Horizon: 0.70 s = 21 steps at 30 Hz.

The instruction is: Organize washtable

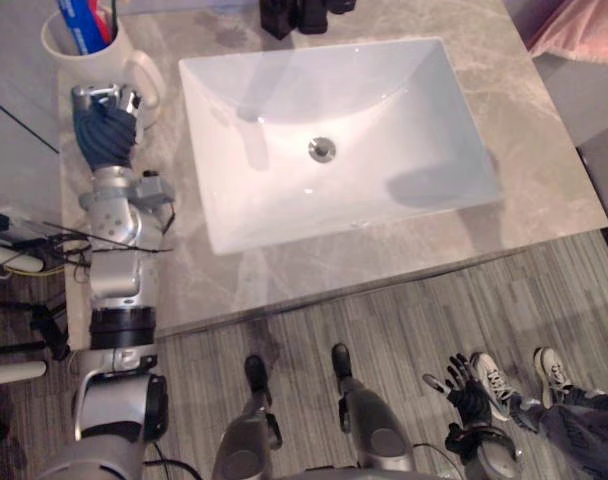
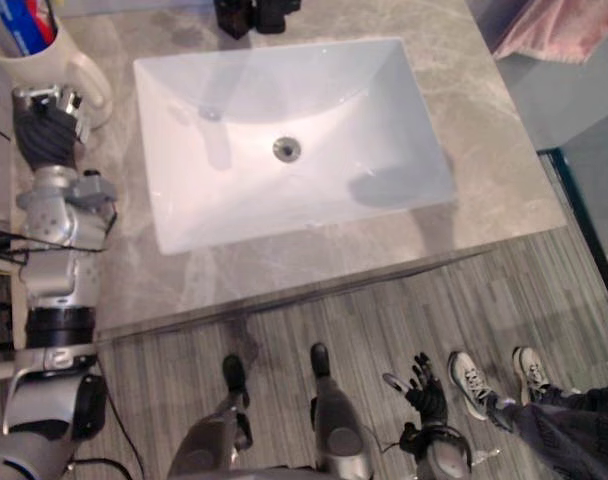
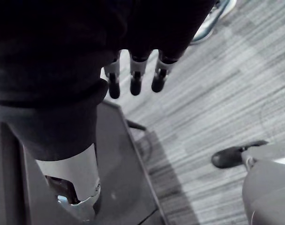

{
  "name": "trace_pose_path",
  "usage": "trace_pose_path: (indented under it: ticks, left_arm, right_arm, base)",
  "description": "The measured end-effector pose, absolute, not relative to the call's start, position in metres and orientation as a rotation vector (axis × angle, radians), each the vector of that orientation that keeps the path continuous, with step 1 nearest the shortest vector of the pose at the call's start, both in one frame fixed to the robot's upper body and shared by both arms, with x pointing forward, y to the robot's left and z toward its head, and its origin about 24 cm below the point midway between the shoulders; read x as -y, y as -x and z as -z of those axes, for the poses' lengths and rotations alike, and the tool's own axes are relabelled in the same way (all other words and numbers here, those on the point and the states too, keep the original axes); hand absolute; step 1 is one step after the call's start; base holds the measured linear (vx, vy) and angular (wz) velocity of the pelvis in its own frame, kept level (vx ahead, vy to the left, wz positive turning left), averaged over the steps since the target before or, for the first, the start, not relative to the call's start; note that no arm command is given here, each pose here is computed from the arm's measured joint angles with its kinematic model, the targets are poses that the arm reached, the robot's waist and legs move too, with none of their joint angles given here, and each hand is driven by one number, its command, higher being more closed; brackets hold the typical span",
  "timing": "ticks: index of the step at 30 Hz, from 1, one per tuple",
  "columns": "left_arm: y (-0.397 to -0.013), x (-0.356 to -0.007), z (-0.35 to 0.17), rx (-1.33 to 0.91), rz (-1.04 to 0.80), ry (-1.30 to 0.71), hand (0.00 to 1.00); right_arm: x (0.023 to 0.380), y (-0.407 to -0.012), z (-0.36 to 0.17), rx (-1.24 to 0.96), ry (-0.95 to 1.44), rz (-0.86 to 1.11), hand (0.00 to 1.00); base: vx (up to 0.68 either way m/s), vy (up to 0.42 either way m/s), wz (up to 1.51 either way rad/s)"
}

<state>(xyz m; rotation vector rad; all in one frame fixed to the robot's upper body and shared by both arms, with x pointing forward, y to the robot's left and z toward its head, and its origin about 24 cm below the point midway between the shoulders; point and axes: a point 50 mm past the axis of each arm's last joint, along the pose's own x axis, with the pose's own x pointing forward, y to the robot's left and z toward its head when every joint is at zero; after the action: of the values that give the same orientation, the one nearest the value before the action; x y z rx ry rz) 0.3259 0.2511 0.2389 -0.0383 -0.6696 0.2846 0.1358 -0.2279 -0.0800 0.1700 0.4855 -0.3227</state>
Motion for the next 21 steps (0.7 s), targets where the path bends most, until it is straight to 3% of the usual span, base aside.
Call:
trace_pose_path:
  ticks: [6,11,16,21]
  left_arm:
    - [-0.324,-0.247,-0.241,0.688,-0.272,0.046,1.00]
    - [-0.309,-0.224,-0.241,0.741,-0.177,0.050,1.00]
    - [-0.278,-0.192,-0.212,0.738,-0.009,0.093,1.00]
    - [-0.249,-0.190,-0.194,0.724,0.017,0.108,1.00]
  right_arm:
    - [0.228,-0.136,0.080,-0.486,-0.171,0.321,0.00]
    - [0.226,-0.138,0.080,-0.483,-0.173,0.314,0.00]
    - [0.223,-0.137,0.082,-0.493,-0.176,0.297,0.00]
    - [0.223,-0.124,0.089,-0.540,-0.178,0.303,0.00]
  base:
    - [0.00,0.000,0.01]
    - [0.01,0.000,0.09]
    - [0.01,0.006,0.17]
    - [0.02,0.006,0.32]
